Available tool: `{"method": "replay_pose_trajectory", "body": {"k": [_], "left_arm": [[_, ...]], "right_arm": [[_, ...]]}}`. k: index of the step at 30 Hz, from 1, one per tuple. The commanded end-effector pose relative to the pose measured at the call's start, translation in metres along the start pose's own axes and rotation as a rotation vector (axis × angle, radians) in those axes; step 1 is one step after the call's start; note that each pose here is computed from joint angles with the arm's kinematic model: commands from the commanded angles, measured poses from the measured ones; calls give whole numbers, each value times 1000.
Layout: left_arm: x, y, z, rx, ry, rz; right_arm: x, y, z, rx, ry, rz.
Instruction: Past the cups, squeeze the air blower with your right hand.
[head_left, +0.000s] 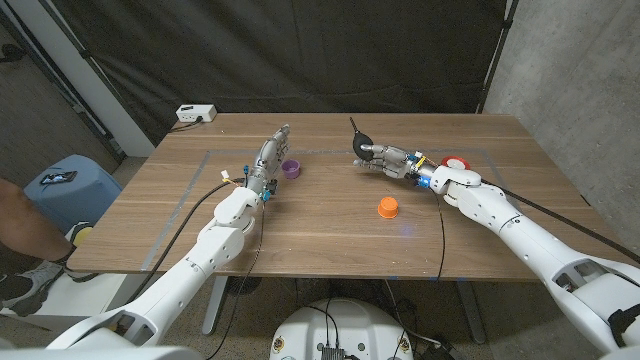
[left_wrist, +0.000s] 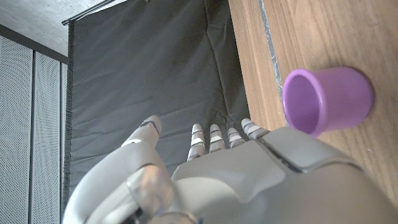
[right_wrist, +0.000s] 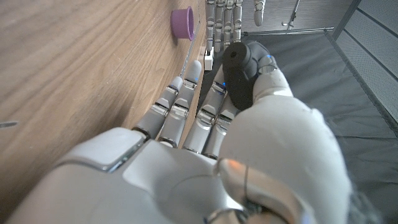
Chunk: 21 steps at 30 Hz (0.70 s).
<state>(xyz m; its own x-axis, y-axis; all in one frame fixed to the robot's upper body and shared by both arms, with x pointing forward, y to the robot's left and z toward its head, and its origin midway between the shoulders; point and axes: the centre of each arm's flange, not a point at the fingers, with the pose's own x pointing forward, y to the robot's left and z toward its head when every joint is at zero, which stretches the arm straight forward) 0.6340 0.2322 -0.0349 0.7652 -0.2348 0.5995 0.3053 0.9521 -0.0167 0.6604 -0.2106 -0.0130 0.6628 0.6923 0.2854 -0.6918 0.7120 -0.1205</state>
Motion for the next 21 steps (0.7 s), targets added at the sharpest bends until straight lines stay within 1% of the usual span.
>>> {"method": "replay_pose_trajectory", "body": {"k": [1,12,21], "left_arm": [[-8,0,4,5,0,2],[-23,3,5,7,4,12],[-28,1,6,9,1,8]], "right_arm": [[-2,4,-3,18,-3,-15],[-2,10,-2,18,-11,-25],[-5,13,-4,25,-5,-30]]}}
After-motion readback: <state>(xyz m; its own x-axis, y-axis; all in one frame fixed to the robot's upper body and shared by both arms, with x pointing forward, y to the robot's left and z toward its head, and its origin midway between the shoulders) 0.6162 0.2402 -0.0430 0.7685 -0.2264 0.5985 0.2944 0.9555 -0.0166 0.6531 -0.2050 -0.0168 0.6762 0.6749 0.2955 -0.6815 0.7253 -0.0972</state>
